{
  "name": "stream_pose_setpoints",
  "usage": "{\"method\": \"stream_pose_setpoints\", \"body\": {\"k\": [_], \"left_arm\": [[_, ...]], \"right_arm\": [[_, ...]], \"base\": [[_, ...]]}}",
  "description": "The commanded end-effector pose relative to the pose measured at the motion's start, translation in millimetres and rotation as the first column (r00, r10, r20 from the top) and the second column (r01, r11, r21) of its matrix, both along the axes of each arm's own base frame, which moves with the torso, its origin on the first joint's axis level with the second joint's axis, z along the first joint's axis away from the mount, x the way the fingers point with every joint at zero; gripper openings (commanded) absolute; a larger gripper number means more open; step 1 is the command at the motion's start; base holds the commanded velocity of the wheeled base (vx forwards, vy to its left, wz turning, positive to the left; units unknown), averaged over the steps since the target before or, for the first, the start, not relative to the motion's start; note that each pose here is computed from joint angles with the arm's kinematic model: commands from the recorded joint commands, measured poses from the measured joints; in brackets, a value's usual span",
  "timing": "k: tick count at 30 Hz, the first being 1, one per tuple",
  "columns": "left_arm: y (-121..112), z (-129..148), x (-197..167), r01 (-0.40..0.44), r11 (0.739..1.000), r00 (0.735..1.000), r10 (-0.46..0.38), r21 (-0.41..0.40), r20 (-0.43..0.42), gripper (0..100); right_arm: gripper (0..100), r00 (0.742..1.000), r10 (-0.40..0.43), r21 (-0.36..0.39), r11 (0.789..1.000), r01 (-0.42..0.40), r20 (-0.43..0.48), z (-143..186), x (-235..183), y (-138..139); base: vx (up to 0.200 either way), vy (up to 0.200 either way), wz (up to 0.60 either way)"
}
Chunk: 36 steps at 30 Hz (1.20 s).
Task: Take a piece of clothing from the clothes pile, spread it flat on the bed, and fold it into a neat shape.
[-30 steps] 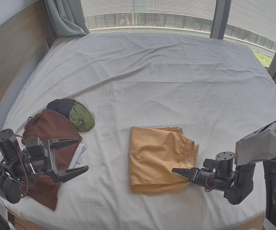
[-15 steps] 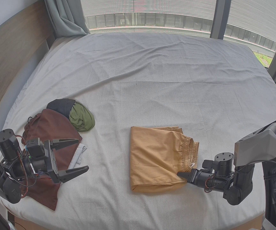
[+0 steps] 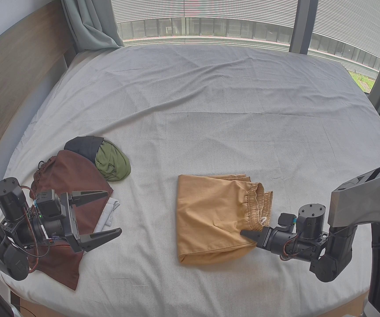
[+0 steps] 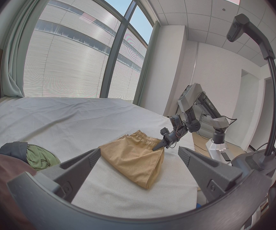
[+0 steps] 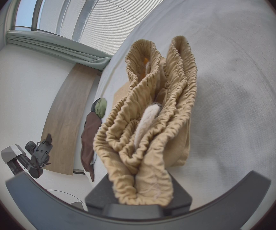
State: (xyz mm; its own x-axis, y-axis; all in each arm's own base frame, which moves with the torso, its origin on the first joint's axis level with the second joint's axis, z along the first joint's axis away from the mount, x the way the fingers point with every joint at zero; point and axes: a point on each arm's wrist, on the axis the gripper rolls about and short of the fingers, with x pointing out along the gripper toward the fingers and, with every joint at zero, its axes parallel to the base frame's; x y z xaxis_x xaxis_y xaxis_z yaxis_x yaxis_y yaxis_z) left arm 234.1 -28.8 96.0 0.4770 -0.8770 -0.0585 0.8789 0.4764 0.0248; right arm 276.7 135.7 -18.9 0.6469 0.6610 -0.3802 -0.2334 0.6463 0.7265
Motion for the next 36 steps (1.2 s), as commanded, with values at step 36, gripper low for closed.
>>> {"method": "stream_pose_setpoints", "body": {"k": [36], "left_arm": [[-1.2, 0.1, -3.0, 0.006, 1.000, 1.000, -0.006, 0.000, -0.003, 100]], "right_arm": [[0, 0.962, 0.136, 0.112, 0.980, -0.165, 0.235, 77.2, -16.6, 30.5]], "base": [[0.000, 0.000, 0.00]]}}
